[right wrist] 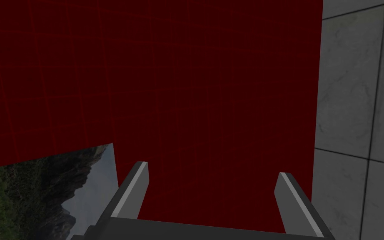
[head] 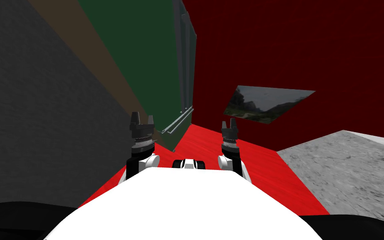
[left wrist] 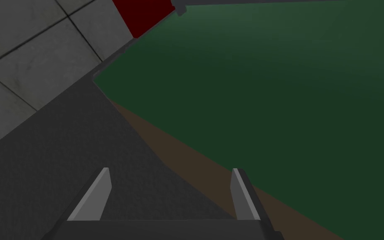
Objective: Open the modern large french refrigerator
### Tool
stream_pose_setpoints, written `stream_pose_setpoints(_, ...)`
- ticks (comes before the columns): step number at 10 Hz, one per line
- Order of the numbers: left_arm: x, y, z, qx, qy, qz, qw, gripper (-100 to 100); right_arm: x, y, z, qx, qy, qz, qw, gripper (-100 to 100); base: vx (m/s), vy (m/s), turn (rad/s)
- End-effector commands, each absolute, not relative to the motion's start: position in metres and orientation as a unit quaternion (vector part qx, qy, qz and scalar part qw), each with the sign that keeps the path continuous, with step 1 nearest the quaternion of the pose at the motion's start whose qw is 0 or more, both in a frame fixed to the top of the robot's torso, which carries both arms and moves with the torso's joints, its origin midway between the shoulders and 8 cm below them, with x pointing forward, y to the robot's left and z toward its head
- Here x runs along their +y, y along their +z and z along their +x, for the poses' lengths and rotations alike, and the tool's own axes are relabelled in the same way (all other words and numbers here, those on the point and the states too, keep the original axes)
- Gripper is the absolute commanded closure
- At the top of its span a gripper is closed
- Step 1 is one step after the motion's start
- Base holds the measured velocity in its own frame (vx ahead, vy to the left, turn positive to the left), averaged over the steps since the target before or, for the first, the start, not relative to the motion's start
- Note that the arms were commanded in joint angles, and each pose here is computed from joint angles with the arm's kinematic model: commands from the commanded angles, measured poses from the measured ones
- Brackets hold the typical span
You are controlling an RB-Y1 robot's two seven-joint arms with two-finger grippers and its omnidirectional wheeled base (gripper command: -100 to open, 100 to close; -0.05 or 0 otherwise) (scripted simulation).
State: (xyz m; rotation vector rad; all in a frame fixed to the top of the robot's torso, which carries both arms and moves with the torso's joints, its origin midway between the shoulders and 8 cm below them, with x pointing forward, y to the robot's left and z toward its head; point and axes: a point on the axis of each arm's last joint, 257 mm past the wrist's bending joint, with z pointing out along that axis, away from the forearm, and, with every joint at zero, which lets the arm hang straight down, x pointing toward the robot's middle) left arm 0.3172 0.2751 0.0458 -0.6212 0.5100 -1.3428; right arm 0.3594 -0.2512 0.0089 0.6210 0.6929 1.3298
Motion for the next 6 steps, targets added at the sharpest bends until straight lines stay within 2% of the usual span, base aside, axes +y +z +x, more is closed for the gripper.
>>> stream_pose_setpoints(1, 0.273, 0.042, 0.319, 0.242, -0.608, -0.273, 0.705, -100, -0.251, 0.009, 0.359, 0.31, 0.594, 0.278, 0.688, 0, 0.035, -0.016, 0.017)
stream_pose_setpoints(4, 0.273, 0.027, 0.326, 0.262, -0.614, -0.268, 0.695, -100, -0.251, 0.008, 0.359, 0.31, 0.594, 0.278, 0.688, 0, 0.104, -0.047, 0.031)
stream_pose_setpoints(6, 0.278, 0.014, 0.332, 0.269, -0.617, -0.273, 0.687, -100, -0.251, 0.008, 0.359, 0.31, 0.594, 0.278, 0.688, 0, 0.153, -0.066, 0.039)
